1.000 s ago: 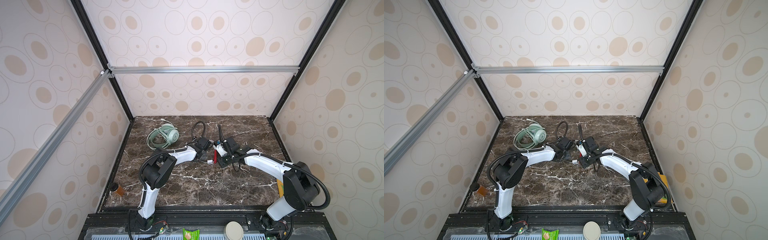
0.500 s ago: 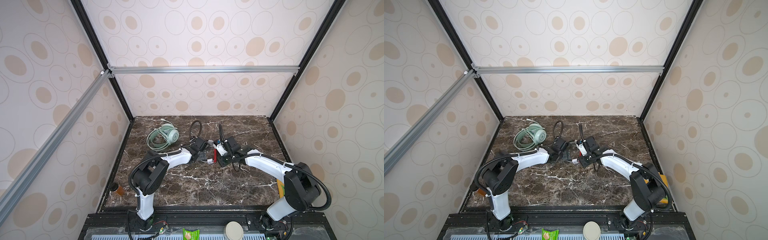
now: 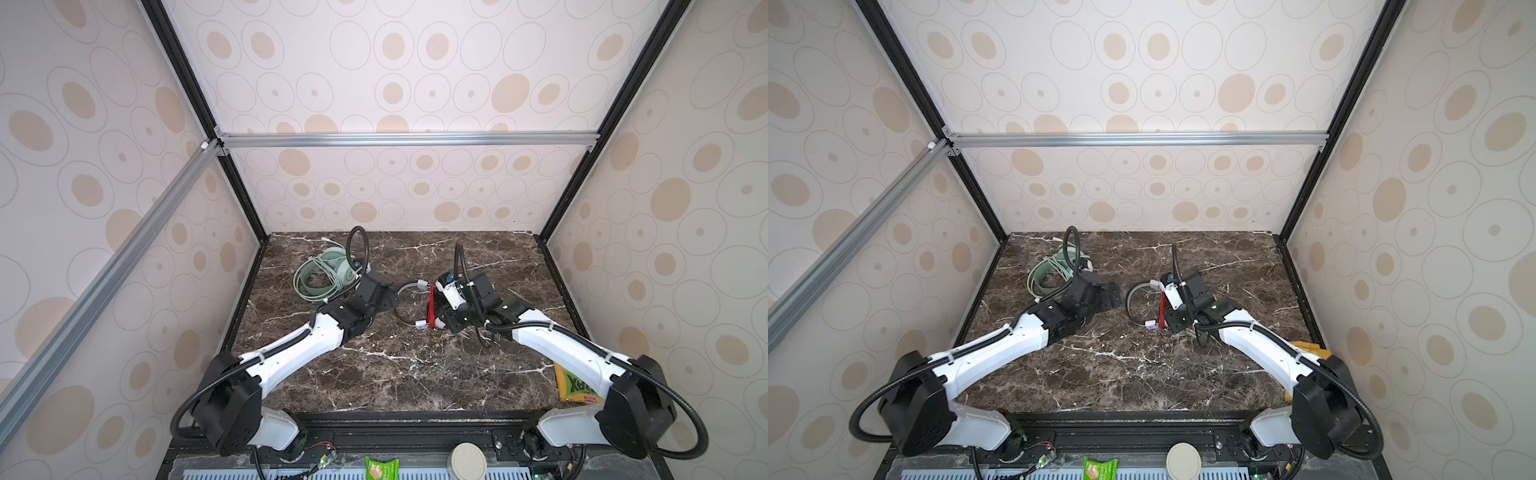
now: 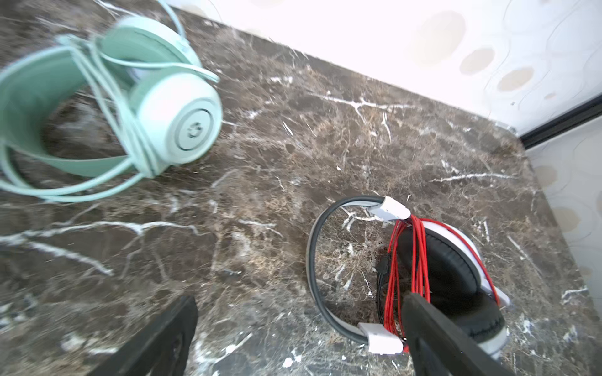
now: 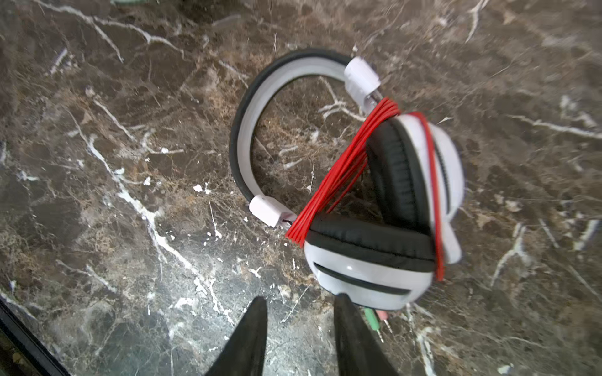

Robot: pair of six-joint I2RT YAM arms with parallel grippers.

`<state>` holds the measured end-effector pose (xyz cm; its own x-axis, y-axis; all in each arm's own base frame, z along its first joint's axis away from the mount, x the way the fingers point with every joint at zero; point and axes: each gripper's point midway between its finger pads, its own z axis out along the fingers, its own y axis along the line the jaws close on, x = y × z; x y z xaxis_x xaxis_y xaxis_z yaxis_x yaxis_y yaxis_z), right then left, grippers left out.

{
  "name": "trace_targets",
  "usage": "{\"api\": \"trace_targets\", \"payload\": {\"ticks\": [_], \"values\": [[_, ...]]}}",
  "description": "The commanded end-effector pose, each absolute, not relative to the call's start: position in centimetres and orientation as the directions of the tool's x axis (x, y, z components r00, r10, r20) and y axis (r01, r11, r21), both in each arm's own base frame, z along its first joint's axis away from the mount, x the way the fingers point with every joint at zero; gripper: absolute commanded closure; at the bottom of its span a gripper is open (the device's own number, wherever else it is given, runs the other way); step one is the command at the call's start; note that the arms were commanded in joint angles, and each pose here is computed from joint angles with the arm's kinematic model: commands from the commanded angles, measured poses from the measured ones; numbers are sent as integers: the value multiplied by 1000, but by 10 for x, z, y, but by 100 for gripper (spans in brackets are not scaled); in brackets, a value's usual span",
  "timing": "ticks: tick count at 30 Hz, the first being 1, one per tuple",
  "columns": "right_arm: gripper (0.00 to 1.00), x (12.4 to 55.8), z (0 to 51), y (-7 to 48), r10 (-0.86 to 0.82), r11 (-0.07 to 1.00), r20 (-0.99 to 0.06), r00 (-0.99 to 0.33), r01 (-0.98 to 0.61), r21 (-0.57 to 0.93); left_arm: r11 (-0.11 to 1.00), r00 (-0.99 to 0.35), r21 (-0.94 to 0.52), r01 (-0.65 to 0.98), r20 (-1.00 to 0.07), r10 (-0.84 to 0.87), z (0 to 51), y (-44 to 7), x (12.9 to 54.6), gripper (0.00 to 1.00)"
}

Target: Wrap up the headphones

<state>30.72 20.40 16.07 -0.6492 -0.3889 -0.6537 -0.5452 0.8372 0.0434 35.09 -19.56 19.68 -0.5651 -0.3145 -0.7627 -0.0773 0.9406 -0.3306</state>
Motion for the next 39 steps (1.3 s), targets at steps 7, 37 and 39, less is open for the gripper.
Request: {"api": "trace_targets", "payload": {"ticks": [7, 37, 39], "values": [[56, 303, 221, 139, -245, 940, -813, -528, -334, -66, 892, -224, -446, -75, -864, -451, 252, -124, 311, 2], [0, 329, 159, 9, -154, 952, -980, -128, 246, -182, 904, 126, -126, -409, -989, -81, 200, -26, 290, 2], [0, 334, 151, 6, -132, 954, -983, -130, 254, -162, 885, 137, -134, -446, -987, -80, 199, -18, 287, 2]]}}
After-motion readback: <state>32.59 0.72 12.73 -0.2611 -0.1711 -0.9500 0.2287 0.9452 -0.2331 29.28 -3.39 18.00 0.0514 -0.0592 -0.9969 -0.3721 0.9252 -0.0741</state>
